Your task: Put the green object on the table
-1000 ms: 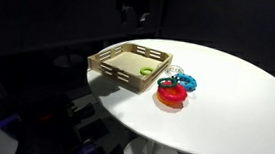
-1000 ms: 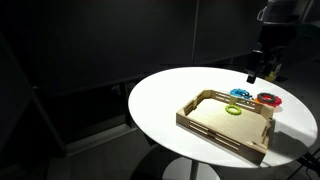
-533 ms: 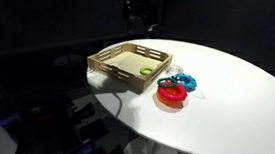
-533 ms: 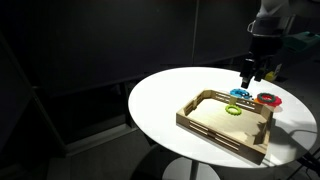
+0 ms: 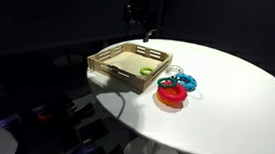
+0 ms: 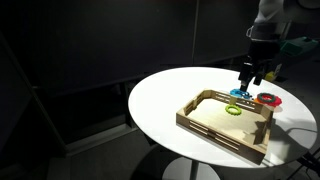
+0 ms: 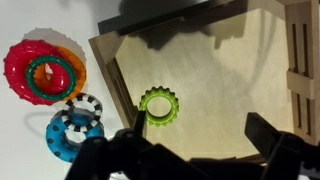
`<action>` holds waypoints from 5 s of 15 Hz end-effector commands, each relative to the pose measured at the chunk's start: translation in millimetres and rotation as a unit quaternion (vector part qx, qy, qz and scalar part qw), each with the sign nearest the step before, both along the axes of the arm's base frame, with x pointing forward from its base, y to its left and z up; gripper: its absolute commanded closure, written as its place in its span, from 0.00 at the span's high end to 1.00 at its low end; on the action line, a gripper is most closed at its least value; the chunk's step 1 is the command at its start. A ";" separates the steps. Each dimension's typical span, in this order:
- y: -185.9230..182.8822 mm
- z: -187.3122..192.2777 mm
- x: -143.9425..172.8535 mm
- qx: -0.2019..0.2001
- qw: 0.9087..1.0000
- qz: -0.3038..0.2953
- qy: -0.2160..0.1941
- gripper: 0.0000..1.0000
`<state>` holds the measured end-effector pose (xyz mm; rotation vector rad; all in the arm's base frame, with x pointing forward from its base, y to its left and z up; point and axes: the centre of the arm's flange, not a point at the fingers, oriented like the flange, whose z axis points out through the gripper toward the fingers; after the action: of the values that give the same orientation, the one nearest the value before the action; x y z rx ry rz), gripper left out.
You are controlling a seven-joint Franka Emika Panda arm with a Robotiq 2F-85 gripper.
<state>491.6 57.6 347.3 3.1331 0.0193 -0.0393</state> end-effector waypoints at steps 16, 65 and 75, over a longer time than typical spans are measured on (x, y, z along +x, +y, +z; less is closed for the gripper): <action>-5.7 -108.4 31.6 0.016 0.999 -0.004 -0.041 1.00; 2.2 -77.4 43.8 0.031 0.997 0.004 -0.069 0.07; -58.9 -41.0 49.9 0.009 0.995 -0.061 -0.085 0.07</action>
<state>542.9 26.4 297.6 3.1529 -0.0904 0.2519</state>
